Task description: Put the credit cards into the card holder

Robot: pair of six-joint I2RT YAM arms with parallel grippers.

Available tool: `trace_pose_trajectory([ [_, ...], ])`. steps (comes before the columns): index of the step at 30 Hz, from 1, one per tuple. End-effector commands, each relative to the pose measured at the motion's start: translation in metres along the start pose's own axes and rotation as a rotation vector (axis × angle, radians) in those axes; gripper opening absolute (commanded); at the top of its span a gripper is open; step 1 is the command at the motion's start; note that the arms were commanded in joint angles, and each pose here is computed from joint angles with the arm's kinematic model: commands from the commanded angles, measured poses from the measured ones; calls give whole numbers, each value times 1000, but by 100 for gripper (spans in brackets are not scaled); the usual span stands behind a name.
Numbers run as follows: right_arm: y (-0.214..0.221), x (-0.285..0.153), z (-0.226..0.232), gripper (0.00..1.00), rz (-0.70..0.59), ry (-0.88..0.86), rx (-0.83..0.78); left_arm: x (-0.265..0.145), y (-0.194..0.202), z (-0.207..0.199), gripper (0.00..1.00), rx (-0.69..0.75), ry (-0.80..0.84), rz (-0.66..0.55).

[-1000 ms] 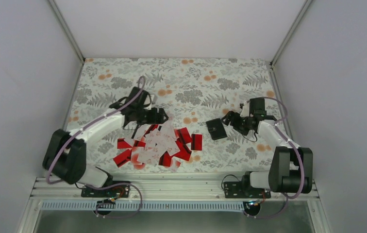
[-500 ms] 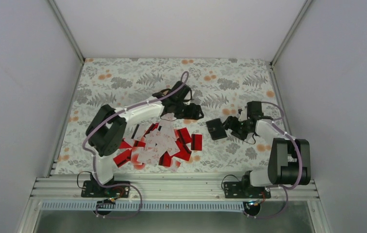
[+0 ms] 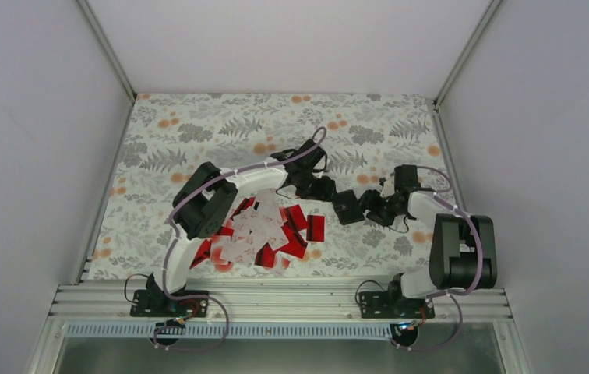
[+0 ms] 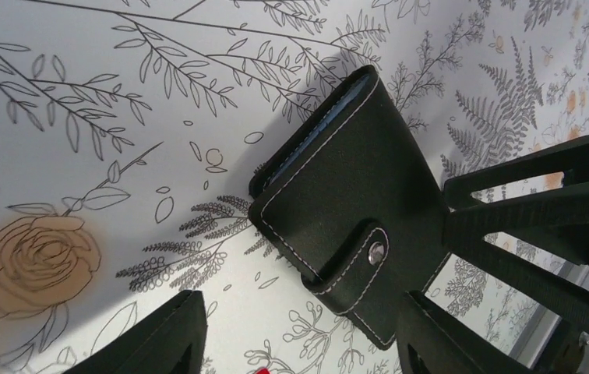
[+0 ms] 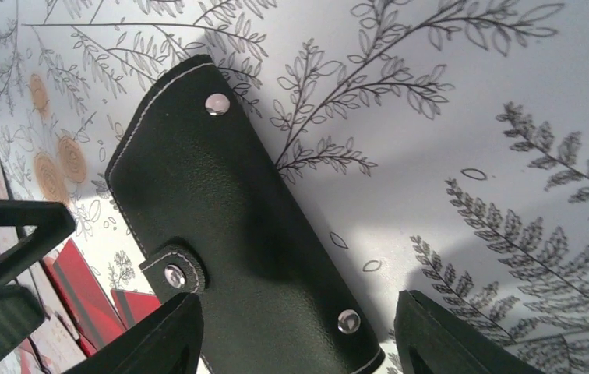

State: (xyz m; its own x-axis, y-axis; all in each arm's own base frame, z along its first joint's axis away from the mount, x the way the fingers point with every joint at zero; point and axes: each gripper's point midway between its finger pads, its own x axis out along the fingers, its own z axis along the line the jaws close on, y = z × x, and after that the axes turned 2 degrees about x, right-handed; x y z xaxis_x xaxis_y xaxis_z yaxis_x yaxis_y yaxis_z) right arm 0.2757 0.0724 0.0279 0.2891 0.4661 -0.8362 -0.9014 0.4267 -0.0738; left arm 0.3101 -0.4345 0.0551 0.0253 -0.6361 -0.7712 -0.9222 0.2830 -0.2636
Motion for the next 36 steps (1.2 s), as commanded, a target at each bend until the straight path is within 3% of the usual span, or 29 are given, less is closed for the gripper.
trace_pose_trajectory([
  [1, 9, 10, -6, 58, 49, -8, 6, 13, 2, -6, 58, 20, 36, 36],
  [7, 15, 9, 3, 45, 82, -60, 2, 34, 6, -6, 45, 25, 81, 80],
  [14, 26, 10, 7, 36, 111, -108, 14, 44, 7, -9, 39, 25, 124, 97],
  [28, 28, 9, 8, 32, 113, -114, 15, 39, 4, -27, 7, 43, 251, 70],
  [33, 22, 0, 15, 41, 79, -123, -7, 27, -2, -35, 3, 44, 305, 49],
  [36, 15, -10, 21, 61, 37, -124, -22, 17, -7, -37, 3, 51, 313, 30],
])
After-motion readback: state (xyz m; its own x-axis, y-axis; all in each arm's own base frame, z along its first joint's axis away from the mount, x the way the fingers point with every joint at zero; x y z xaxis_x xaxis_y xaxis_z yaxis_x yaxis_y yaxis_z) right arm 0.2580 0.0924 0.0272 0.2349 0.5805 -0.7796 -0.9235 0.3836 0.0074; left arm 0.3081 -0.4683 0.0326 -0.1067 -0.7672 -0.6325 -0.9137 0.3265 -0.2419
